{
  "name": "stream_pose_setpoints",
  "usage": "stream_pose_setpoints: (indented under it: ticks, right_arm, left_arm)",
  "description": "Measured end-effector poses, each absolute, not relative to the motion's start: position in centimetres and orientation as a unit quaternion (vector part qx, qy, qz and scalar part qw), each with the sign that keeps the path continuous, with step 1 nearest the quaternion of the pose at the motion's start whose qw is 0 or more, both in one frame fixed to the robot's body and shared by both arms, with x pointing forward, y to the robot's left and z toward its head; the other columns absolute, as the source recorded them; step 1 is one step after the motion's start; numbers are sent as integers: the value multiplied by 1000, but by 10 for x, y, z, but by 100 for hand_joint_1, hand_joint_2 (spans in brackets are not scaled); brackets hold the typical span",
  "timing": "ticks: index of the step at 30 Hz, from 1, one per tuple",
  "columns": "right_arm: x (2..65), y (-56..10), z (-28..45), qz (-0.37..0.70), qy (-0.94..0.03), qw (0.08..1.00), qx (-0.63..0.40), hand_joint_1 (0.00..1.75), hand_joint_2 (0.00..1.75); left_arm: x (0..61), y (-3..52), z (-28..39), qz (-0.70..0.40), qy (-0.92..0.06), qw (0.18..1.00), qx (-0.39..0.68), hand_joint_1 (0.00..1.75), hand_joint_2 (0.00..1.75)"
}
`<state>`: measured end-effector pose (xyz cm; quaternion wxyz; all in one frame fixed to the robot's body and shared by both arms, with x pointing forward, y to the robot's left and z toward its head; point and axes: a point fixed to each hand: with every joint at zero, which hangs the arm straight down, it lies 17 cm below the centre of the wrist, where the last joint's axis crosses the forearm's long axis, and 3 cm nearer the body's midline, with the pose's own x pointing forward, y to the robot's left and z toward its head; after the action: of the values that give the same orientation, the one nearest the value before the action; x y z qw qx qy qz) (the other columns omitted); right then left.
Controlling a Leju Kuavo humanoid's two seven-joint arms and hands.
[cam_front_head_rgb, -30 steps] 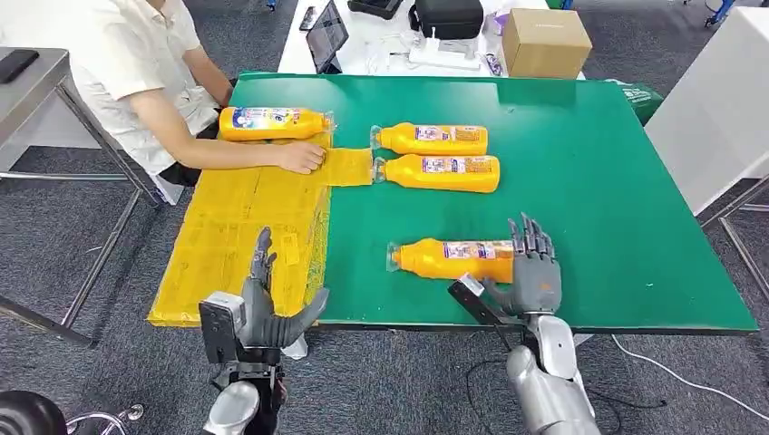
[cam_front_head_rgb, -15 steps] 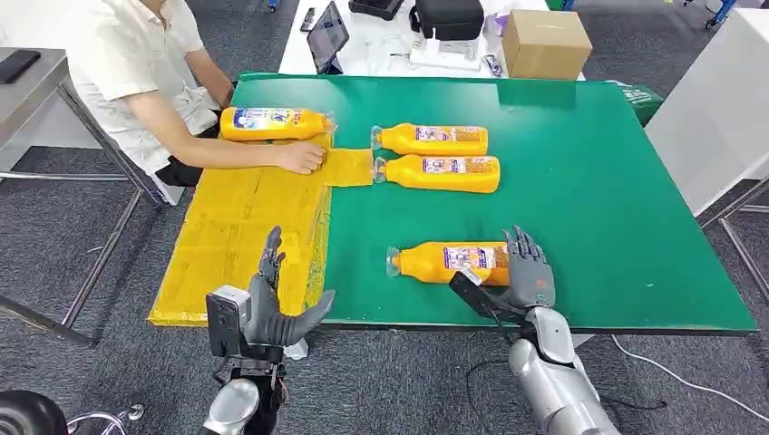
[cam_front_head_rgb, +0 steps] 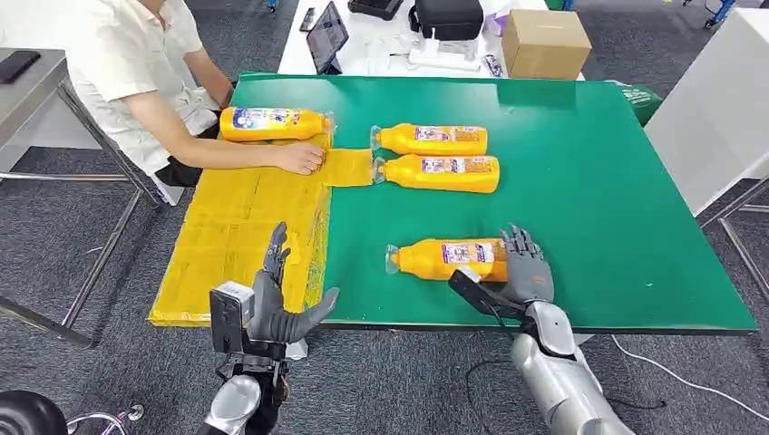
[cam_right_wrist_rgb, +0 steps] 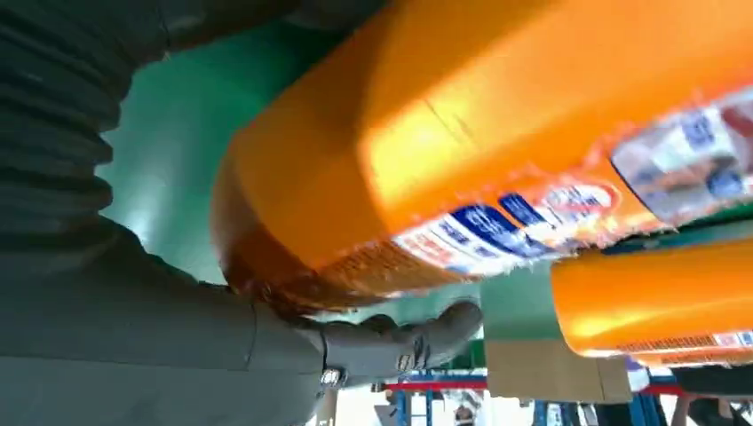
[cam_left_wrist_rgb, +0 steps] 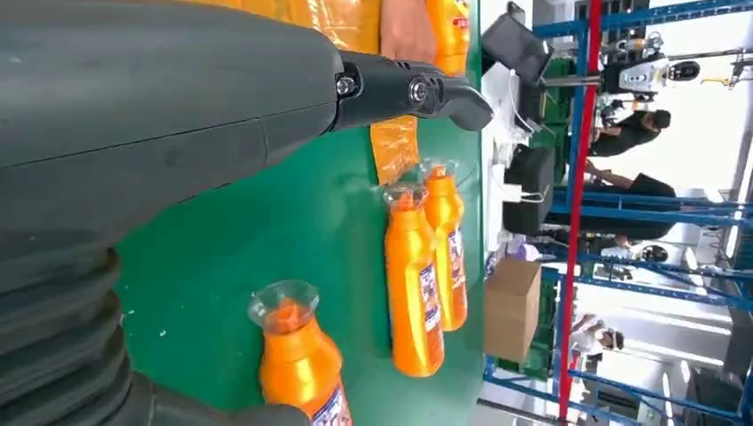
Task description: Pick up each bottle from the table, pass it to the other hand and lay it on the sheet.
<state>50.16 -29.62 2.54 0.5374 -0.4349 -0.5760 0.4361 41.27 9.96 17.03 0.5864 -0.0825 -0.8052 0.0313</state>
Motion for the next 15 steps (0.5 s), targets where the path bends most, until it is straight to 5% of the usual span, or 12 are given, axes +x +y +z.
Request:
stream_pose_setpoints:
  ticks: [15]
  right_arm:
    - [506,-287,12,461,-596,543,-371,175,175]
  left_arm:
    - [411,91,168,29,-799,592,-101,0,175]
